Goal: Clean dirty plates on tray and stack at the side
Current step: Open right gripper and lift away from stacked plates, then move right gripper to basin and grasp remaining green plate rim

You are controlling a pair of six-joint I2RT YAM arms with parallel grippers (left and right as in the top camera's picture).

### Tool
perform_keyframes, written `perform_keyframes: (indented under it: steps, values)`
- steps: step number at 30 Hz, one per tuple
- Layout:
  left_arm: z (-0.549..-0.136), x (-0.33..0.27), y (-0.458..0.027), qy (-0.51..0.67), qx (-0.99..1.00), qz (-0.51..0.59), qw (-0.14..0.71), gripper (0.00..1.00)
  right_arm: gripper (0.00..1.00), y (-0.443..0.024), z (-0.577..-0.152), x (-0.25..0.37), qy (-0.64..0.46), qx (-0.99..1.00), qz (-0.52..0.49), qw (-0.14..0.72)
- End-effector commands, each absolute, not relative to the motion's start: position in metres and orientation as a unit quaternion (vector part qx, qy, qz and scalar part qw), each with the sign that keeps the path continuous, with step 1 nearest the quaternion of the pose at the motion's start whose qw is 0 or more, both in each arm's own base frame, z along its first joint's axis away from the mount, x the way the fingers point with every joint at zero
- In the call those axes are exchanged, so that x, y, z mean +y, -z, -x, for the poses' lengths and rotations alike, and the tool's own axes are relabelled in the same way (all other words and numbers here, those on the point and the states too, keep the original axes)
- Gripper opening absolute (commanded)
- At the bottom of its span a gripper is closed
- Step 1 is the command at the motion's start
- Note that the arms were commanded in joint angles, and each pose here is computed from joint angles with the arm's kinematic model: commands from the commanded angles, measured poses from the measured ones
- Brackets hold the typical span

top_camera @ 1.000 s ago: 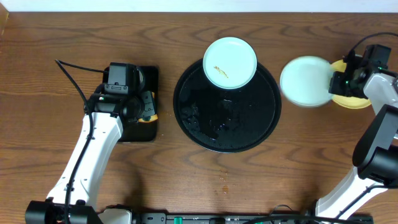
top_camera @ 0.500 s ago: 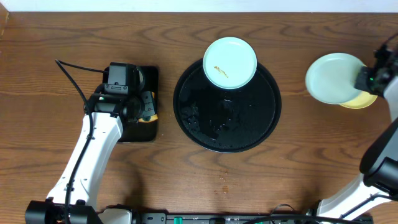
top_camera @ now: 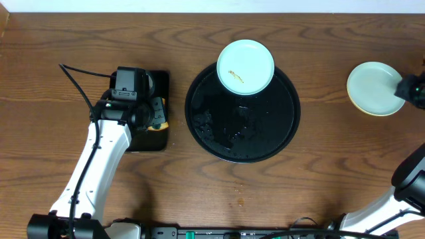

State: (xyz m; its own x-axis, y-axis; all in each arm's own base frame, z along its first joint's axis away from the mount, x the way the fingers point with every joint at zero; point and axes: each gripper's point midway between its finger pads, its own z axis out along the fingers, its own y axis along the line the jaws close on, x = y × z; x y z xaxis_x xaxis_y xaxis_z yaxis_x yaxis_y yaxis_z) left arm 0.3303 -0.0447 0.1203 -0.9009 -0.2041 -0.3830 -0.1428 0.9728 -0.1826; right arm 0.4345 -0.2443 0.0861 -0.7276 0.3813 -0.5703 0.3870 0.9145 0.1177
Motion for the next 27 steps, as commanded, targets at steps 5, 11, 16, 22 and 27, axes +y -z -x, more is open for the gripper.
perform_keyframes:
  steps: [5,11,16,22,27]
  values:
    - [-0.330,-0.040,-0.118,0.066,0.973,0.086,0.203,0.09,0.52,-0.109,-0.491,-0.095,-0.085,0.940,-0.010,0.331]
    - [-0.330,-0.040,-0.118,0.066,0.973,0.086,0.203,0.09,0.52,-0.120,-0.510,0.006,-0.114,0.930,0.090,0.337]
    - [-0.329,-0.040,-0.118,0.066,0.973,0.086,0.202,0.09,0.66,-0.142,-0.531,0.058,-0.117,0.921,0.140,0.344]
    - [-0.328,-0.040,-0.115,0.066,0.974,0.086,0.199,0.09,0.68,-0.154,-0.561,0.095,-0.092,0.920,0.189,0.330]
    - [-0.326,-0.040,-0.113,0.065,0.975,0.086,0.196,0.09,0.60,-0.118,-0.579,0.113,-0.096,0.920,0.201,0.321]
